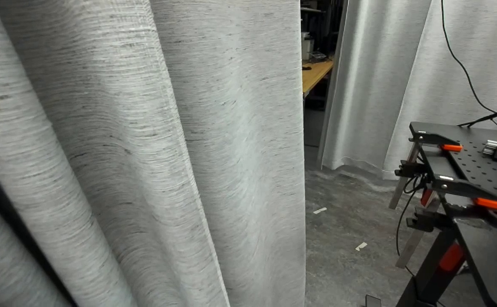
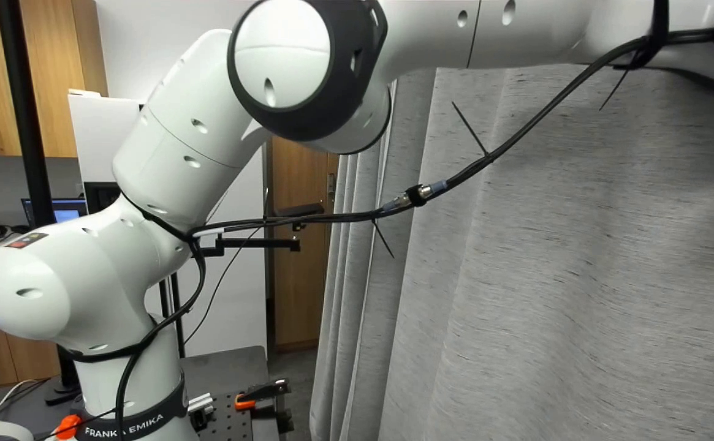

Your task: Slide the curtains

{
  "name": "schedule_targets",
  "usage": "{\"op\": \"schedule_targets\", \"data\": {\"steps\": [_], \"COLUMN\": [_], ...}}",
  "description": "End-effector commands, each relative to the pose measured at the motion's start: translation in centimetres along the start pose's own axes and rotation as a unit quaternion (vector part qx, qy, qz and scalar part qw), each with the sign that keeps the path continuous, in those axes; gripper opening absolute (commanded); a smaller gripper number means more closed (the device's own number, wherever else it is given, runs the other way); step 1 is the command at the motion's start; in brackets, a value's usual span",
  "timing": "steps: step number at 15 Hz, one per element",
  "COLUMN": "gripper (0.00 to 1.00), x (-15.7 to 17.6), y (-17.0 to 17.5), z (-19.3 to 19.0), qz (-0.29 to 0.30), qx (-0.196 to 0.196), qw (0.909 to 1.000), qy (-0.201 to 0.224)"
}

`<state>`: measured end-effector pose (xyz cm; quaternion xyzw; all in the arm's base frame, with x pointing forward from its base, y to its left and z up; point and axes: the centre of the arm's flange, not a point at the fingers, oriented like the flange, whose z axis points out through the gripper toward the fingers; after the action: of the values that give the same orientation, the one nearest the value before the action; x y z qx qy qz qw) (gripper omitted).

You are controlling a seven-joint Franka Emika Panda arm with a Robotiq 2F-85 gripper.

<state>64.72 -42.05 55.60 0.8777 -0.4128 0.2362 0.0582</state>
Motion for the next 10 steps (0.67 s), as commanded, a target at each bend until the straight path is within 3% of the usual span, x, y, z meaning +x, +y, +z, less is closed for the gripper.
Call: {"op": "schedule_targets", "data": {"steps": [1, 3, 6, 10], "gripper": [0.29, 0.40, 0.65, 0.93], "x": [-6.8, -8.0, -10.6, -15.4], "y": [1.9, 2.1, 2.6, 1.9], "z": [2.2, 3.9, 6.8, 8.2], "qz": [-0.050, -0.073, -0.111, -0.196], "qx": [-0.030, -0.044, -0.060, -0.061], "qw": [0.9963, 0.9917, 0.9816, 0.9577], "qy": [-0.063, -0.096, -0.143, -0.201]}}
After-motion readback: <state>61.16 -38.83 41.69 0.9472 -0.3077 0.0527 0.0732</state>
